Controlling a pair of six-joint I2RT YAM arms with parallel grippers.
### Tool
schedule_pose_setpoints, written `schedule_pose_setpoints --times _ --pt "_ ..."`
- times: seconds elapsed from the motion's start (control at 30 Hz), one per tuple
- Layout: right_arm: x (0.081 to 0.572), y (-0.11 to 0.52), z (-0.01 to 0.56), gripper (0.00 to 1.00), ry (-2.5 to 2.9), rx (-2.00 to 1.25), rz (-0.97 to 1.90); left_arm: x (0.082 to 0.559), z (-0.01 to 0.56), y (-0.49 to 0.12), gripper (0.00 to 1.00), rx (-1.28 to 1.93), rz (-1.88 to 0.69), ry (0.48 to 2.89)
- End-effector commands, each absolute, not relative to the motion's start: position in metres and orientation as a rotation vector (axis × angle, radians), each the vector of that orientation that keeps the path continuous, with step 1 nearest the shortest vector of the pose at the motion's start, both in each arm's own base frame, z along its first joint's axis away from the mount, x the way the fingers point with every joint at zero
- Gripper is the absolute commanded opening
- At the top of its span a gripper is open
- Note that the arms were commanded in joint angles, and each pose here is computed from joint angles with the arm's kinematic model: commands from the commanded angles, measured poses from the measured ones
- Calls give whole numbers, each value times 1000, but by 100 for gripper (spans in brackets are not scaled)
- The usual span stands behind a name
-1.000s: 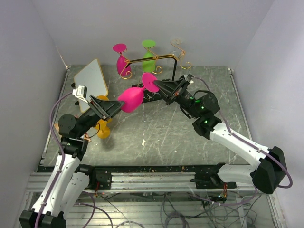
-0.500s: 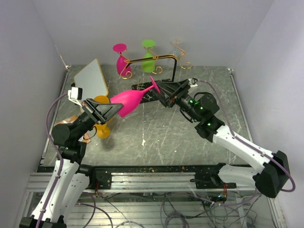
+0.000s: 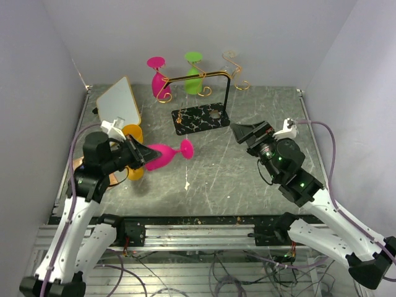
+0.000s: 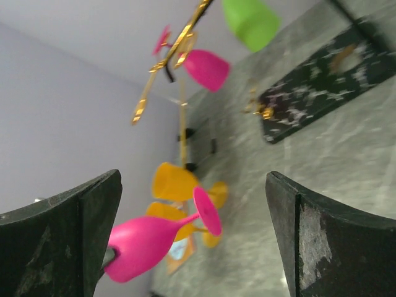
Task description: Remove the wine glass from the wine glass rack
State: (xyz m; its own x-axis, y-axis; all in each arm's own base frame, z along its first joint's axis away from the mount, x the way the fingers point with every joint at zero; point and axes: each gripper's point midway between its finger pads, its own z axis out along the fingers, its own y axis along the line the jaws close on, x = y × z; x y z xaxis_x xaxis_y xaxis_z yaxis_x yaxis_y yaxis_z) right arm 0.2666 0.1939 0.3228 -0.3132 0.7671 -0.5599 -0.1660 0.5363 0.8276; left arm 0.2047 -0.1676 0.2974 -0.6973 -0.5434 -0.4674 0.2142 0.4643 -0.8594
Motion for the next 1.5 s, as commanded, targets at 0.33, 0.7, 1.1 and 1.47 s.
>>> schedule_pose_setpoints --times 0.33,0.7,1.1,1.47 --pt "281 156 280 100 1731 375 566 158 180 -115 7 -290 -602 2655" --pt "282 158 274 100 1765 312 525 160 163 -59 7 -318 -94 2777" --pt "282 154 262 100 1786 297 483 177 154 -63 7 -268 -66 2822" --pt "282 161 251 100 1841 236 464 180 178 -61 53 -271 -100 2710"
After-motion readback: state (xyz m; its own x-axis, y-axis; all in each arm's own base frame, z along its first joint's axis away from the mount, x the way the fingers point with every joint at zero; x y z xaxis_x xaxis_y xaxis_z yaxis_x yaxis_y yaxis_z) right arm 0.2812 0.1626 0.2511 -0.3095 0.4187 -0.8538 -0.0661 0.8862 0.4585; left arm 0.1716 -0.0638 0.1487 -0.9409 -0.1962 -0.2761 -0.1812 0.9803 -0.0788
